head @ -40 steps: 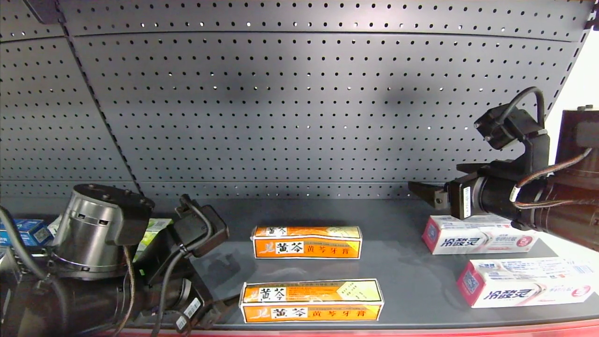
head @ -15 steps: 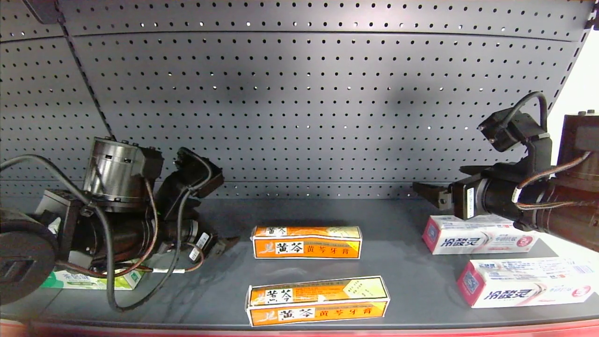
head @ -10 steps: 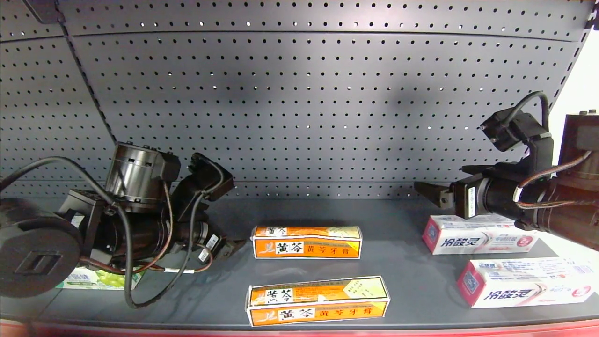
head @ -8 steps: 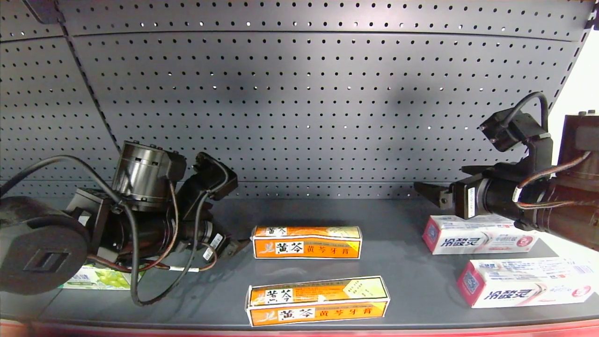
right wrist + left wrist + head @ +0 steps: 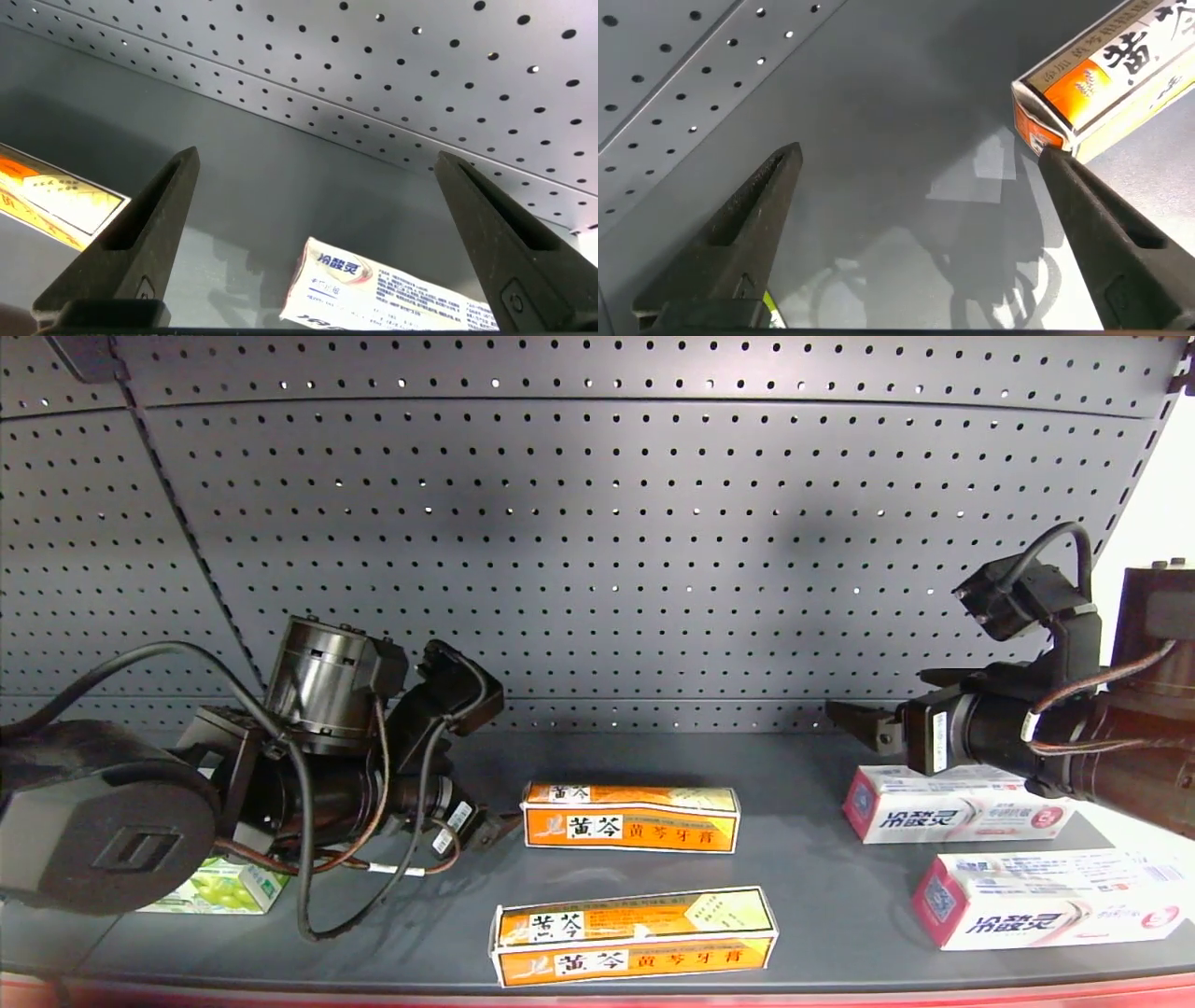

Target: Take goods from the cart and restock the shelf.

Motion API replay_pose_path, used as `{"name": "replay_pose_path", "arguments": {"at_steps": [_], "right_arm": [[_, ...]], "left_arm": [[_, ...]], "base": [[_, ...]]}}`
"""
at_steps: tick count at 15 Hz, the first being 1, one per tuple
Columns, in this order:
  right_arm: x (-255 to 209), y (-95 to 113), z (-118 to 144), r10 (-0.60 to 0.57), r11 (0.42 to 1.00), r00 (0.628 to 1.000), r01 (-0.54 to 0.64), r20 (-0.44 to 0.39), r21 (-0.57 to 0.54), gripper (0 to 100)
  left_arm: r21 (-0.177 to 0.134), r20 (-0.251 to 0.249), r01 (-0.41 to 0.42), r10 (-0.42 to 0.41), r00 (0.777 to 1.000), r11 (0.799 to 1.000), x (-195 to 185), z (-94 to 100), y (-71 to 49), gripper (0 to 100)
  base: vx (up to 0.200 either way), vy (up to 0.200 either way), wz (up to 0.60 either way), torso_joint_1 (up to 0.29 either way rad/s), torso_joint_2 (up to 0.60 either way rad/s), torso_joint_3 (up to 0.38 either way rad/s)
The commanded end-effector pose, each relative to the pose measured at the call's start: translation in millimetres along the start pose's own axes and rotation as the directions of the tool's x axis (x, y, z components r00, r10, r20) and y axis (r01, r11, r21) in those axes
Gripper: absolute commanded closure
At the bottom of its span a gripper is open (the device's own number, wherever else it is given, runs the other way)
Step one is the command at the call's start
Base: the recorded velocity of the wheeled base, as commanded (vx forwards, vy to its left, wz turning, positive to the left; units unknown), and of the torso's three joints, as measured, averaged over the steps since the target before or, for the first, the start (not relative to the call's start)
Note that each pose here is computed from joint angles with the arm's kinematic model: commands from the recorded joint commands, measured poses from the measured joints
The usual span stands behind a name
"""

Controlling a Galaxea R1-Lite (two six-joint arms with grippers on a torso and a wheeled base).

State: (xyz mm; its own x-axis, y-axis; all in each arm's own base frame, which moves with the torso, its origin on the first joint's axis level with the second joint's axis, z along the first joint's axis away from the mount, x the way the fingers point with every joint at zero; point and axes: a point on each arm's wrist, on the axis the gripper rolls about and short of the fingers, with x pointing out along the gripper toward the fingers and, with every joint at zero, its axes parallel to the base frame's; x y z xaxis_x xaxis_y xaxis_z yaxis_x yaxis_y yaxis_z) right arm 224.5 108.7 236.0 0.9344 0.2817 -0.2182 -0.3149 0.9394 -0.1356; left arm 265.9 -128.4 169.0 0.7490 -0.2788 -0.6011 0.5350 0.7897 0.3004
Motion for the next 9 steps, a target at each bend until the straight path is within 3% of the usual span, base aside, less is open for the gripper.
{"name": "replay_pose_path", "arguments": {"at_steps": [1, 7, 9], "right_arm": [[0.2, 0.2, -0.3, 0.001, 1.0, 1.0, -0.001, -0.001, 0.0, 0], [-1.1, -0.5, 0.1, -0.001, 1.0, 1.0, 0.001, 0.002, 0.001, 0], [-4.2, -1.7, 6.8, -0.007, 1.0, 0.999, 0.007, 0.044, 0.007, 0]], "left_arm": [[0.001, 0.002, 0.001, -0.001, 1.0, 1.0, -0.2, 0.5, -0.6, 0], [-0.001, -0.001, 0.001, -0.001, 1.0, 1.0, -4.1, -2.4, -1.3, 0], [-0.021, 0.054, -0.04, 0.041, 0.998, 0.999, -23.3, 3.4, 9.7, 0]], "base": [[0.0, 0.0, 0.0, 0.0, 0.0, 0.0], [0.0, 0.0, 0.0, 0.0, 0.0, 0.0], [0.0, 0.0, 0.0, 0.0, 0.0, 0.0]]}}
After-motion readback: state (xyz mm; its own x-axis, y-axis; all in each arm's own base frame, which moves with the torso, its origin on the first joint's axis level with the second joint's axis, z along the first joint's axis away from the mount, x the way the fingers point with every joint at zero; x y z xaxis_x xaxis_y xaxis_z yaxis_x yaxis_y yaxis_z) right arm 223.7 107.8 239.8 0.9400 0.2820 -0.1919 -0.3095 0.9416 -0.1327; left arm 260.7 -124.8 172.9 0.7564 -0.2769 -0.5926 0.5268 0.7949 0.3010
